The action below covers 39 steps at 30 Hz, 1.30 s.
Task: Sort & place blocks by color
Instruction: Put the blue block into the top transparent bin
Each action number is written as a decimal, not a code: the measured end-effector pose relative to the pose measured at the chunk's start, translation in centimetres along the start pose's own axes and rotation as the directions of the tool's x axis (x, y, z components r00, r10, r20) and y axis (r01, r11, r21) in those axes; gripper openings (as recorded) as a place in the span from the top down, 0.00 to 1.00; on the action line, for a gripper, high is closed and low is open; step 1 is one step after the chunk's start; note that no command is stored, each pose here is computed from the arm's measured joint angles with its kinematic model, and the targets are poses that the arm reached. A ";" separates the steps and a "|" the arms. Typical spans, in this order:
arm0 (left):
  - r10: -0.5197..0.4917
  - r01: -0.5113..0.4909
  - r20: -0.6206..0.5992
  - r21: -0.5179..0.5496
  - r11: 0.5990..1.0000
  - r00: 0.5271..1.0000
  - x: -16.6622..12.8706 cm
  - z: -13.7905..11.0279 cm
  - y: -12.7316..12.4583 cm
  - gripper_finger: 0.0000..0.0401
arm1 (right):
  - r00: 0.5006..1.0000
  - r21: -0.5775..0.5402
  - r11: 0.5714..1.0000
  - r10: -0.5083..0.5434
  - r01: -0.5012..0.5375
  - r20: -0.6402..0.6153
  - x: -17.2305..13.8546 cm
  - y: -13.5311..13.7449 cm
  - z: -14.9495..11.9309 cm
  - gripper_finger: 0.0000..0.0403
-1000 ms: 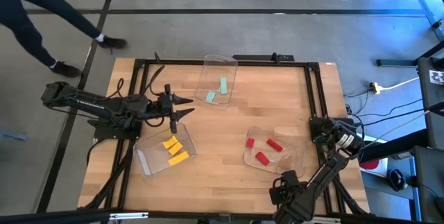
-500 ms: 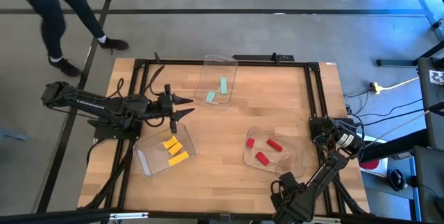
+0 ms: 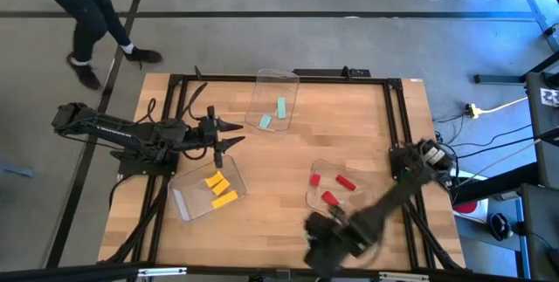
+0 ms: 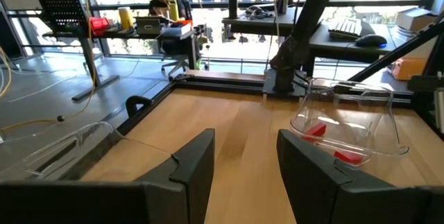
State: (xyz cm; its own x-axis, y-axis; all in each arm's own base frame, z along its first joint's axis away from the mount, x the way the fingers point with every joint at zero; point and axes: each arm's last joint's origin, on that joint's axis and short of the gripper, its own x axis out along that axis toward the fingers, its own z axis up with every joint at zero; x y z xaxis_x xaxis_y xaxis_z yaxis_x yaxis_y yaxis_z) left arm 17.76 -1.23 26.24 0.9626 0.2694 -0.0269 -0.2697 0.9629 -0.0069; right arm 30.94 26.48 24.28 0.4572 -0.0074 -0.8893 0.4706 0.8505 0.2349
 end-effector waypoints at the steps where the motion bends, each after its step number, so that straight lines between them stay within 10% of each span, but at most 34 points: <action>1: 0.000 0.000 -0.001 0.001 1.000 1.000 0.0 0.0 0.0 0.63 | 1.000 -0.055 0.998 -0.005 0.006 0.016 0.5 -0.5 1.4 0.67; 12: 0.001 -0.002 -0.055 -0.010 1.000 0.998 0.0 -0.6 0.0 0.63 | 0.985 -0.322 0.934 -0.123 0.155 0.118 5.2 -9.7 14.8 0.67; 20: 0.005 -0.006 -0.109 -0.009 1.000 0.994 -0.1 -1.1 0.1 0.63 | 0.959 -0.369 0.918 0.221 -0.144 0.175 9.6 -16.7 16.6 0.67; 25: 0.005 -0.006 -0.104 -0.012 1.000 0.995 0.0 -1.1 0.0 0.63 | 0.784 -0.461 0.866 0.419 -0.194 0.458 8.7 -19.9 18.0 0.67; 32: 0.003 -0.005 -0.063 -0.029 1.000 0.998 0.0 -0.6 0.0 0.63 | 0.392 -0.559 0.815 0.569 -0.153 0.723 6.3 -22.8 18.9 0.67; 39: 0.002 -0.002 -0.010 0.018 1.000 1.000 0.0 -0.1 0.0 0.63 | 0.285 -0.586 0.802 0.593 -0.120 0.753 5.5 -23.2 18.8 0.67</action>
State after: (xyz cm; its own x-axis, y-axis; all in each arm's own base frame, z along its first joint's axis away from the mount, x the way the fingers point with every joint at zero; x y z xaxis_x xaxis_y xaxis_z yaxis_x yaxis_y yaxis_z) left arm 17.75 -1.22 26.15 0.9618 0.2713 -0.0373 -0.2711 0.9625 0.0109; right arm 36.74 -3.17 21.30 0.9777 0.1061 0.1811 -0.1195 0.9907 0.0647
